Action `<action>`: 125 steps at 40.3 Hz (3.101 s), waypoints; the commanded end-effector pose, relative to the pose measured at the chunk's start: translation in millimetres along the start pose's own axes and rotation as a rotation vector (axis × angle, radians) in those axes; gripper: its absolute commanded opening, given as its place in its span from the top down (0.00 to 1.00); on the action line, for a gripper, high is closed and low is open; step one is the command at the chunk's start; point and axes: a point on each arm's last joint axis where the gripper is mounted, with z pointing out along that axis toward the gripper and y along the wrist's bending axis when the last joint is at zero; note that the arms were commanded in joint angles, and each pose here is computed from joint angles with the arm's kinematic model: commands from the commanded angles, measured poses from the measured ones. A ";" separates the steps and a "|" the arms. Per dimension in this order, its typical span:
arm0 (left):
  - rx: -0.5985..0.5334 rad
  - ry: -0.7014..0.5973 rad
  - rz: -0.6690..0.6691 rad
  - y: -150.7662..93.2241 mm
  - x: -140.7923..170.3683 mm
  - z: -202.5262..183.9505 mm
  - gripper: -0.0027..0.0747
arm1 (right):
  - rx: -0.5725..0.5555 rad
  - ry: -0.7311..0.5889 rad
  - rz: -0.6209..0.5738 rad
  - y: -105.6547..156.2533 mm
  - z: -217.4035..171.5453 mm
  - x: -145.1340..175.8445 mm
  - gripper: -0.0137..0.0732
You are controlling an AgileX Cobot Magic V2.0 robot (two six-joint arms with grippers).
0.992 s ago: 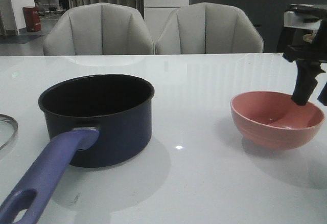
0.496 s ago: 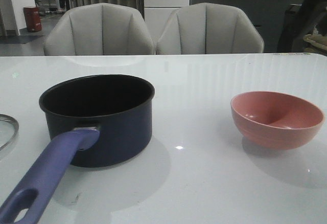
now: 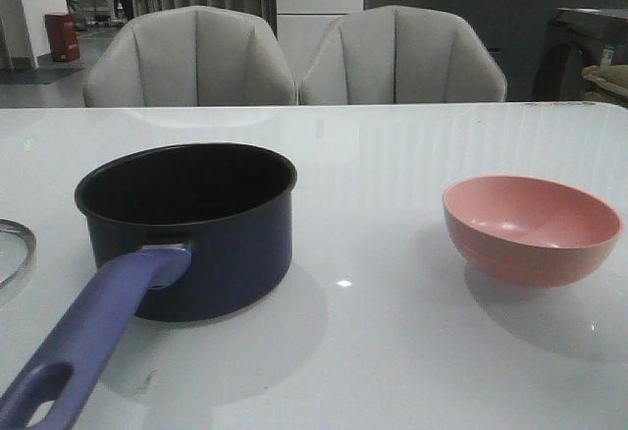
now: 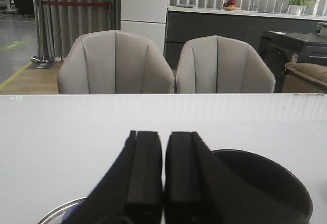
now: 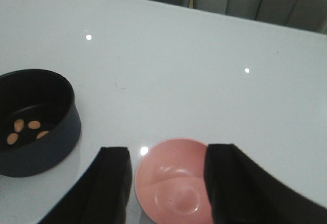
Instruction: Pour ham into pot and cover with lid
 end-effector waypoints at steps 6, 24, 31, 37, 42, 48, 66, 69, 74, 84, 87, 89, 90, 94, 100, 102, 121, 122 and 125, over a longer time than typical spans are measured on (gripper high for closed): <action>0.013 -0.102 -0.002 -1.7 -16.8 -1.1 0.82 | 0.043 -0.298 -0.012 1.2 -45.1 23.7 0.33; 0.014 -0.135 -0.002 -1.8 -19.3 -1.4 0.82 | 0.078 -0.383 -0.008 -1.3 -55.4 95.6 0.33; 0.014 -0.120 -0.002 -1.8 -18.0 -1.2 0.82 | 0.073 -0.370 -0.009 -0.9 -54.9 96.7 0.53; 0.014 -0.114 -0.002 -1.7 -17.5 -1.1 0.82 | 0.071 -0.364 -0.009 -0.7 -54.7 97.2 0.67; 0.014 -0.113 -0.002 -1.8 -17.8 -1.2 0.82 | 0.069 -0.356 -0.009 -0.5 -54.5 97.8 0.67; 0.013 -0.108 0.000 -1.8 -17.4 -1.2 0.79 | 0.069 -0.356 -0.009 -0.5 -54.5 97.8 0.67; 0.008 -0.038 0.018 -2.6 -24.5 6.9 0.15 | 0.069 -0.356 -0.009 -0.5 -54.5 97.8 0.67; 0.005 0.014 0.018 -3.6 -31.9 12.3 0.15 | 0.069 -0.356 -0.009 -0.5 -54.5 97.8 0.67; 0.001 0.111 0.015 -5.8 -49.9 27.7 0.15 | 0.069 -0.356 -0.009 -0.5 -54.5 97.8 0.67; -0.066 0.354 0.000 -1.3 -65.9 69.5 0.15 | 0.069 -0.356 -0.009 -0.5 -54.5 97.8 0.67; -0.092 0.384 -0.006 2.9 -63.2 80.0 0.15 | 0.069 -0.356 -0.009 -0.5 -54.5 97.8 0.67; -0.103 0.407 -0.008 5.0 -59.4 86.3 0.15 | 0.069 -0.356 -0.009 -0.5 -54.5 97.8 0.67; -0.106 0.424 -0.009 5.8 -57.0 89.3 0.15 | 0.069 -0.356 -0.009 -0.5 -54.5 97.8 0.67; -0.110 0.471 -0.012 7.4 -49.6 98.7 0.15 | 0.069 -0.356 -0.009 -0.5 -54.5 97.8 0.67; -0.132 0.536 -0.023 12.2 -41.7 113.1 0.15 | 0.069 -0.356 -0.009 -0.5 -54.5 97.8 0.67; -0.148 0.577 -0.029 15.5 -39.7 118.4 0.15 | 0.069 -0.356 -0.009 -0.5 -54.5 97.8 0.67; -0.264 1.024 -0.139 51.9 -28.6 189.6 0.15 | 0.069 -0.356 -0.009 -0.5 -54.5 97.8 0.67; -0.264 1.039 -0.141 52.8 -29.4 194.1 0.15 | 0.069 -0.356 -0.009 -0.5 -54.5 97.8 0.67; -0.263 1.118 -0.155 56.6 -21.7 208.8 0.15 | 0.069 -0.356 -0.009 -0.5 -54.5 97.8 0.67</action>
